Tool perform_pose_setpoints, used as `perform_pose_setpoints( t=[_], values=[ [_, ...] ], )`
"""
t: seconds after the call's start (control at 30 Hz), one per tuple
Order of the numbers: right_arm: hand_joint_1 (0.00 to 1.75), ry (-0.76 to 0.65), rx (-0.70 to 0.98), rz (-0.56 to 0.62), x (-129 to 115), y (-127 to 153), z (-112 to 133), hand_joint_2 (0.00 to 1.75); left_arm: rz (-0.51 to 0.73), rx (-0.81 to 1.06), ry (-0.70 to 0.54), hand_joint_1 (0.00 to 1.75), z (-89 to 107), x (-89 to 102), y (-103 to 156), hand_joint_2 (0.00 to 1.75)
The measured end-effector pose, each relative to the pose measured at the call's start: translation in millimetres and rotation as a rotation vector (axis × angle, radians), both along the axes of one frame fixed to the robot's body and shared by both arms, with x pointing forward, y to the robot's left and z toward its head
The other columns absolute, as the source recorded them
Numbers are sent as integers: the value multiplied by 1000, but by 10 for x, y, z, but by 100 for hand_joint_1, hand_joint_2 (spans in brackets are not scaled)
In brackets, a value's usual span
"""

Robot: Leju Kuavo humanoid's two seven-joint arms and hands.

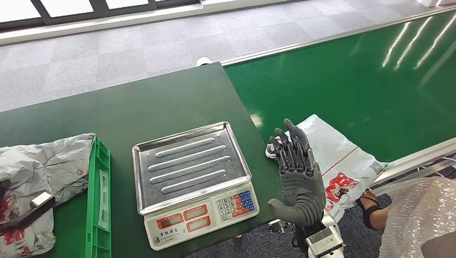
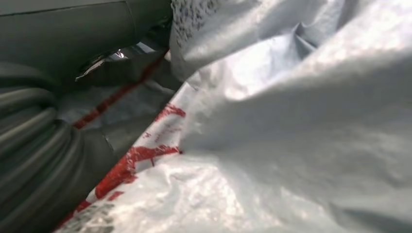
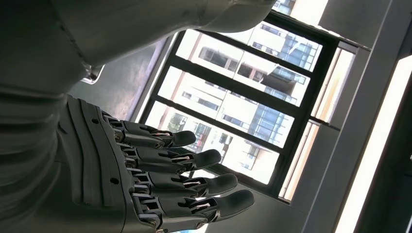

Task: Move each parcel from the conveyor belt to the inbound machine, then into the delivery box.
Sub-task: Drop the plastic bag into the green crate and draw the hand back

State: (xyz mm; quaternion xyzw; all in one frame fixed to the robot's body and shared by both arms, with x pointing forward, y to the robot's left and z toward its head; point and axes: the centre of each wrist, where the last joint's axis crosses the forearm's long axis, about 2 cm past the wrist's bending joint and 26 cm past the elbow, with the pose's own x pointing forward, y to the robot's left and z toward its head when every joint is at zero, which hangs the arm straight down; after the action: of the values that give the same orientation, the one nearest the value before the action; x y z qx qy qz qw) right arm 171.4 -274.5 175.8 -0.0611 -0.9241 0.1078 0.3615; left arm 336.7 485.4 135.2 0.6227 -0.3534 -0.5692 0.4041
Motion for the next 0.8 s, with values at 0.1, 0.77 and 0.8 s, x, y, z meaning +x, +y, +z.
perform_pose_setpoints(
  t=[0.1, 0.77, 0.8],
  values=[
    [0, 5, -7, -17, -1, -9, -2, 87, -35, -46, 21, 0, -26, -58, -40, 0],
    [0, 252, -868, -748, 59, -537, -268, 0, -292, -1506, -156, 0, -113, -729, -1430, 0],
    [0, 265, -939, -786, 59, -603, -282, 0, -301, -1540, -160, 0, -112, -767, -1509, 0]
  ],
)
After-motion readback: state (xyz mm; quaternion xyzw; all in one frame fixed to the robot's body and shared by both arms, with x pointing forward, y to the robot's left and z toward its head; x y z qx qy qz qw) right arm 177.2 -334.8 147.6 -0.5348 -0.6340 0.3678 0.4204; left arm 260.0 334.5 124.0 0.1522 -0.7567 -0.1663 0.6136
